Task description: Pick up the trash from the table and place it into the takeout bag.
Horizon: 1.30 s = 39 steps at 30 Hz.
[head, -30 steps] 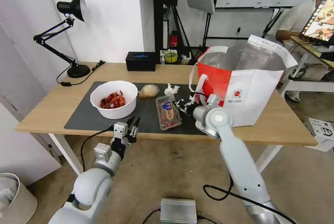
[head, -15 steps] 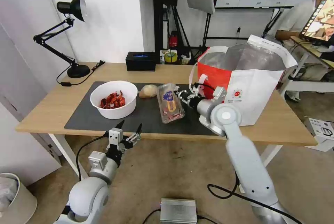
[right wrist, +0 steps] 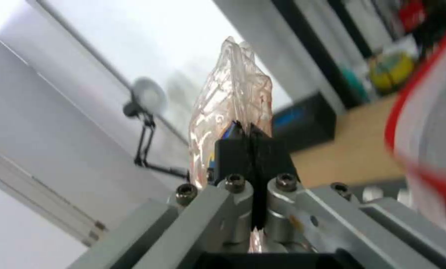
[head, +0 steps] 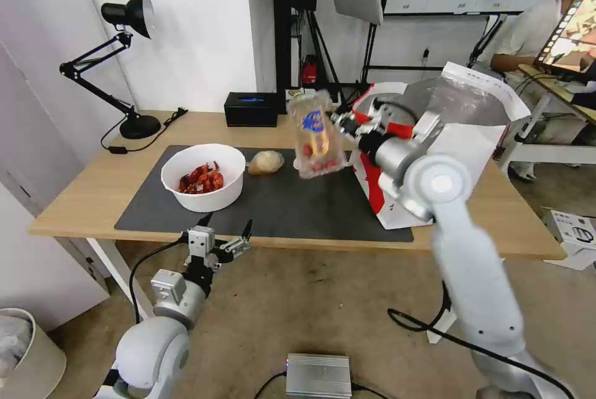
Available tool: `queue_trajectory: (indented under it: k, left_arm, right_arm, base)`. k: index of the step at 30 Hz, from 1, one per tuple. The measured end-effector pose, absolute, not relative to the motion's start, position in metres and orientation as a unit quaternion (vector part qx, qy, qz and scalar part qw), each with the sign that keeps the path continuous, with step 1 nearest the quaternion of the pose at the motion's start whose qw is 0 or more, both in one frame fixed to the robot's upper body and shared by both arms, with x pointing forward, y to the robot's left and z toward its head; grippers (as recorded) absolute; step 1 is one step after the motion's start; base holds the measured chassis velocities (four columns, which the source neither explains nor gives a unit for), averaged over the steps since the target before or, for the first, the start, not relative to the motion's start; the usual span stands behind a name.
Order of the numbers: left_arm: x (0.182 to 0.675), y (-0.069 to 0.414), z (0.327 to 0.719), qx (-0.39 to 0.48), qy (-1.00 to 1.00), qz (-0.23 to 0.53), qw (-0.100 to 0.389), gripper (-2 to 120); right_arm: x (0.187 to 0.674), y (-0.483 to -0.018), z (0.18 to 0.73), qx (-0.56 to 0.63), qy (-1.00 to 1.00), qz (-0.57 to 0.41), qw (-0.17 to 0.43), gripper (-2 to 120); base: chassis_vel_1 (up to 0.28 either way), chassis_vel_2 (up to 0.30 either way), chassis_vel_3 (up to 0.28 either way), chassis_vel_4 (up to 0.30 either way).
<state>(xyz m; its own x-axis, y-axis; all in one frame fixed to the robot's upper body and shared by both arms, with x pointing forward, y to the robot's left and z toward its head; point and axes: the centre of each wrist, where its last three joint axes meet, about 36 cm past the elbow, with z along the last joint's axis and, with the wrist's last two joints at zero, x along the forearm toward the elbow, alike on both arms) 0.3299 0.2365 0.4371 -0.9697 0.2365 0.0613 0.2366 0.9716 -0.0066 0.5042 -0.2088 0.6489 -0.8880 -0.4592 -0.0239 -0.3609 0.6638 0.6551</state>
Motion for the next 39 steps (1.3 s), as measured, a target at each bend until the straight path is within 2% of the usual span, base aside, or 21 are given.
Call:
queue_trajectory:
  k: [11, 18, 31, 39]
  left_arm:
    - [0.328, 0.231, 0.433, -0.122, -0.992, -0.002, 0.035, 100]
    - [0.328, 0.225, 0.430, -0.126, -0.991, 0.001, 0.039, 100]
    - [0.326, 0.214, 0.423, -0.132, -0.990, 0.008, 0.047, 100]
    - [0.327, 0.214, 0.426, -0.133, -0.990, 0.007, 0.042, 100]
  right_arm:
    - [0.499, -0.258, 0.694, 0.175, -0.928, -0.327, -0.014, 0]
    - [0.501, -0.280, 0.701, 0.129, -0.941, -0.311, -0.043, 0]
    - [0.508, -0.312, 0.681, 0.048, -0.967, -0.233, -0.092, 0]
    - [0.518, -0.318, 0.656, 0.028, -0.972, -0.217, -0.090, 0]
  base:
    - [0.000, 0.000, 0.000, 0.000]
    - [0.000, 0.000, 0.000, 0.000]
    - [0.000, 0.000, 0.000, 0.000]
    - [0.000, 0.000, 0.000, 0.000]
